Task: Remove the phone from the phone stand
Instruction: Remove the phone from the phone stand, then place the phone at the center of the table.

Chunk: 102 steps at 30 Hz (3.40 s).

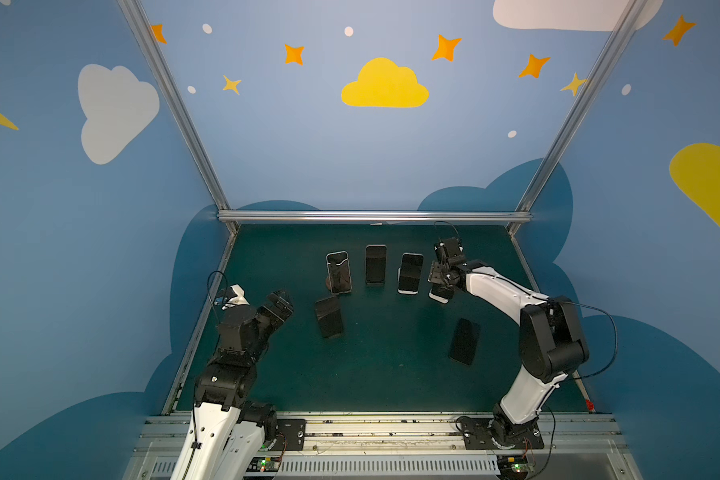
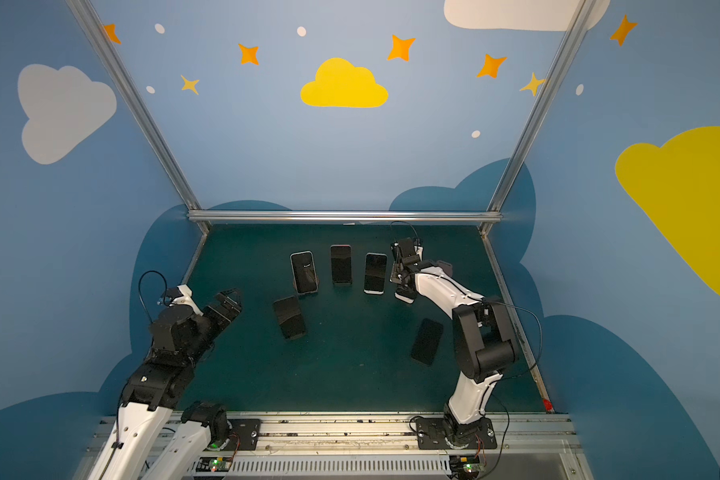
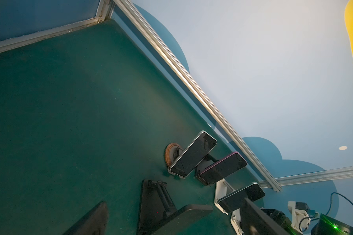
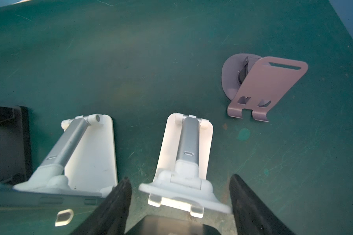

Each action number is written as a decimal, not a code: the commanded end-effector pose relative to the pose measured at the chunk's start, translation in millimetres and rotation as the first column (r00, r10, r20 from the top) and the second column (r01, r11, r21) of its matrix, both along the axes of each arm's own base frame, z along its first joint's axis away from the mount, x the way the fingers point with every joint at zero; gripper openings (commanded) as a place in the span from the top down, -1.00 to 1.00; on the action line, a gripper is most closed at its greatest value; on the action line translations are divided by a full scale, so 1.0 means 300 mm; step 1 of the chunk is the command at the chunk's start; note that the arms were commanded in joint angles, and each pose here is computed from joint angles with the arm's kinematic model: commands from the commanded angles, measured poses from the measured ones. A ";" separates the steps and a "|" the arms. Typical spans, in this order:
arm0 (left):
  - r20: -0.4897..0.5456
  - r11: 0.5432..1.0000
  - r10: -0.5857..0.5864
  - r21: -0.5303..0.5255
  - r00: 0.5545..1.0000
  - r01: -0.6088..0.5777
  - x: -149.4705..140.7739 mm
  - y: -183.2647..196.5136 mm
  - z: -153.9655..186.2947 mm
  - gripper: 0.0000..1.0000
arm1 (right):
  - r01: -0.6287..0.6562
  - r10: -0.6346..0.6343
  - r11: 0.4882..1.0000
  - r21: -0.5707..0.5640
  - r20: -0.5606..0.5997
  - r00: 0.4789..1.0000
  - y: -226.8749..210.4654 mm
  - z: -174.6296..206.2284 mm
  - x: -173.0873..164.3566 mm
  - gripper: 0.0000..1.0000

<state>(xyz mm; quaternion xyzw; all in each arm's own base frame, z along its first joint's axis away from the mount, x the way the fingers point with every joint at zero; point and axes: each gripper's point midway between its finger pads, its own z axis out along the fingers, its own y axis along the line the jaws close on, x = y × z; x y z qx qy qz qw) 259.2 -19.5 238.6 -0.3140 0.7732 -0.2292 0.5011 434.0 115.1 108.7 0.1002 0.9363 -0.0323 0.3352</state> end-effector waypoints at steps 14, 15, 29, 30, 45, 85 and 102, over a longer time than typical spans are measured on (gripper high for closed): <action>0.006 1.000 -0.007 0.010 1.000 0.007 0.003 -0.002 -0.001 -1.00 | -0.005 0.003 0.999 0.048 0.047 0.999 0.000 0.124 -0.049 -0.38; 0.004 1.000 -0.007 0.009 1.000 0.007 0.003 -0.002 -0.002 -1.00 | -0.004 0.002 0.999 0.052 0.040 0.999 0.000 0.126 -0.058 -0.37; 0.010 1.000 -0.016 0.009 1.000 0.016 -0.005 -0.010 0.003 -0.99 | 0.001 0.014 0.990 0.139 -0.106 0.994 0.000 0.106 -0.248 -0.35; 0.011 1.000 -0.017 0.009 1.000 0.017 -0.005 -0.011 0.004 -0.99 | -0.003 0.021 0.989 0.149 -0.124 0.992 0.004 0.097 -0.268 -0.35; 0.004 0.999 -0.038 0.001 0.999 0.038 -0.010 -0.028 -0.005 -0.99 | -0.035 0.102 0.976 0.214 -0.313 0.944 0.087 -0.104 -0.521 -0.34; 0.047 1.000 -0.012 -0.006 0.999 0.013 -0.039 -0.012 0.028 -0.99 | -0.115 0.249 0.967 0.226 -0.755 0.607 0.176 -0.413 -0.595 -0.38; 0.050 1.000 -0.015 -0.007 0.999 0.015 -0.050 -0.012 0.031 -0.99 | -0.236 0.077 0.967 -0.094 -0.778 0.624 0.105 -0.444 -0.637 -0.51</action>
